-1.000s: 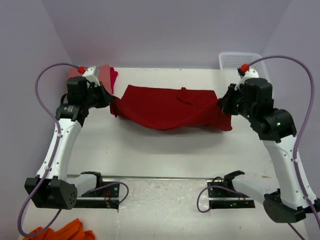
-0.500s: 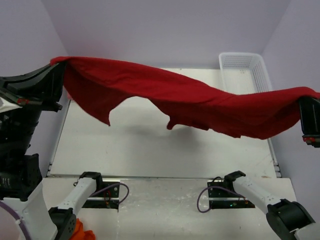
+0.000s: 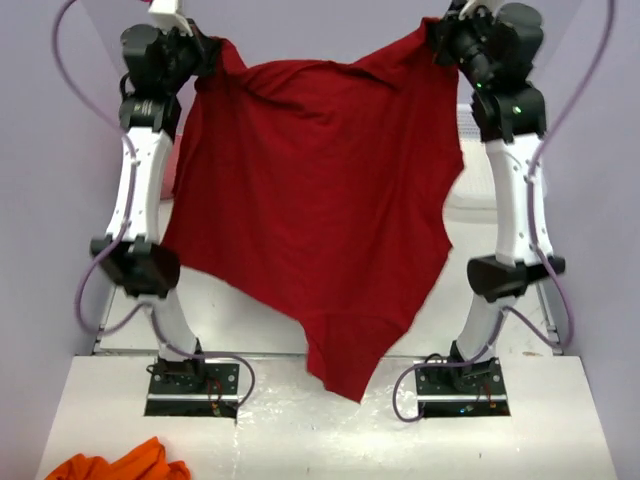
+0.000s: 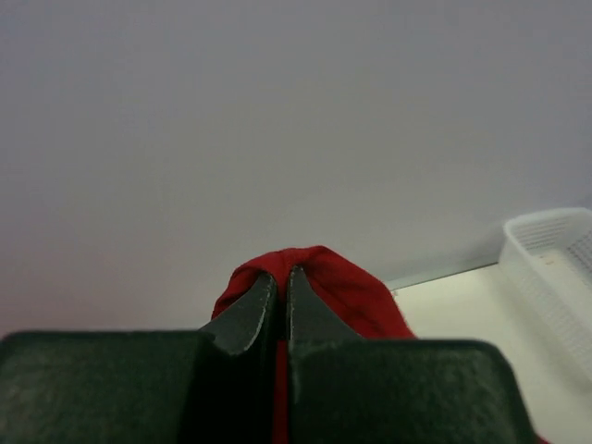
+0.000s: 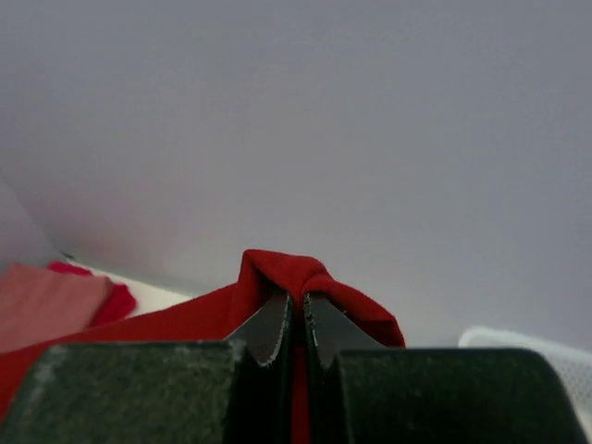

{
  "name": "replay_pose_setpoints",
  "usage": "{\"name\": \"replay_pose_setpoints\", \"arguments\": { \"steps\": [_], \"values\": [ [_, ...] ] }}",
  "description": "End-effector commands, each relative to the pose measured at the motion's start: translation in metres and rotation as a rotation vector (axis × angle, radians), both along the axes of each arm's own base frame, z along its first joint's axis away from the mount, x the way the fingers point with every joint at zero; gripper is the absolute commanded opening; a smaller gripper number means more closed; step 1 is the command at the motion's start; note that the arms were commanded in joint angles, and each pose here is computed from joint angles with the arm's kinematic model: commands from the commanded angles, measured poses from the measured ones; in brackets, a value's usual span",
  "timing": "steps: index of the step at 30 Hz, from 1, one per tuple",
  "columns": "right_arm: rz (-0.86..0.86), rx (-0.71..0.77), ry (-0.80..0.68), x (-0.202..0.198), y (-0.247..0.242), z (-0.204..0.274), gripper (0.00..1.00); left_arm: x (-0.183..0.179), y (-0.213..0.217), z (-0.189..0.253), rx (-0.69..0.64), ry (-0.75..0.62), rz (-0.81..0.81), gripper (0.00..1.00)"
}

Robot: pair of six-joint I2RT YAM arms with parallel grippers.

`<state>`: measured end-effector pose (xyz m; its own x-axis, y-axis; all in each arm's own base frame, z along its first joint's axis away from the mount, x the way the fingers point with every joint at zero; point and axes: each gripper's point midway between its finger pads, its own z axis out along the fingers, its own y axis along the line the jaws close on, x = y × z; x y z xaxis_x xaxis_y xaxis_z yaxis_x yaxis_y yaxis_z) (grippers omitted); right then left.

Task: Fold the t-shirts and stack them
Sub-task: Flatten out the tshirt

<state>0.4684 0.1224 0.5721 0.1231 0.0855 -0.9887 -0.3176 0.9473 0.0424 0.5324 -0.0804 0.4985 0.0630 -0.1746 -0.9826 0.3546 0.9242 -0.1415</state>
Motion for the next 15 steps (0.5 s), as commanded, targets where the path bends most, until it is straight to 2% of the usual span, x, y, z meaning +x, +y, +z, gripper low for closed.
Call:
{"name": "replay_pose_setpoints", "arguments": {
  "steps": [1,2,4,9,10,14,15],
  "values": [
    [-0.072,0.004,-0.267,-0.014,-0.04,0.074,0.0,-0.007,0.025,0.084,0.018,-0.214,0.031,0.0],
    [-0.074,-0.003,-0.27,-0.01,-0.044,0.073,0.0,0.014,0.038,0.067,0.013,-0.19,0.033,0.0],
    [-0.115,-0.002,-0.286,-0.011,-0.061,0.078,0.0,0.013,0.042,0.075,-0.016,-0.224,0.02,0.0],
    [-0.13,-0.009,-0.288,-0.037,-0.077,0.087,0.0,-0.002,0.049,0.072,-0.012,-0.228,0.049,0.0],
    [-0.127,-0.006,-0.314,-0.057,-0.077,0.098,0.0,-0.015,0.046,0.083,-0.009,-0.245,0.041,0.0],
    [-0.086,0.002,-0.316,-0.09,-0.071,0.104,0.0,-0.045,0.041,0.095,-0.016,-0.263,0.021,0.0],
    [-0.077,0.003,-0.284,-0.087,-0.069,0.094,0.0,-0.047,0.04,0.088,-0.027,-0.229,0.016,0.0]
  ]
}}
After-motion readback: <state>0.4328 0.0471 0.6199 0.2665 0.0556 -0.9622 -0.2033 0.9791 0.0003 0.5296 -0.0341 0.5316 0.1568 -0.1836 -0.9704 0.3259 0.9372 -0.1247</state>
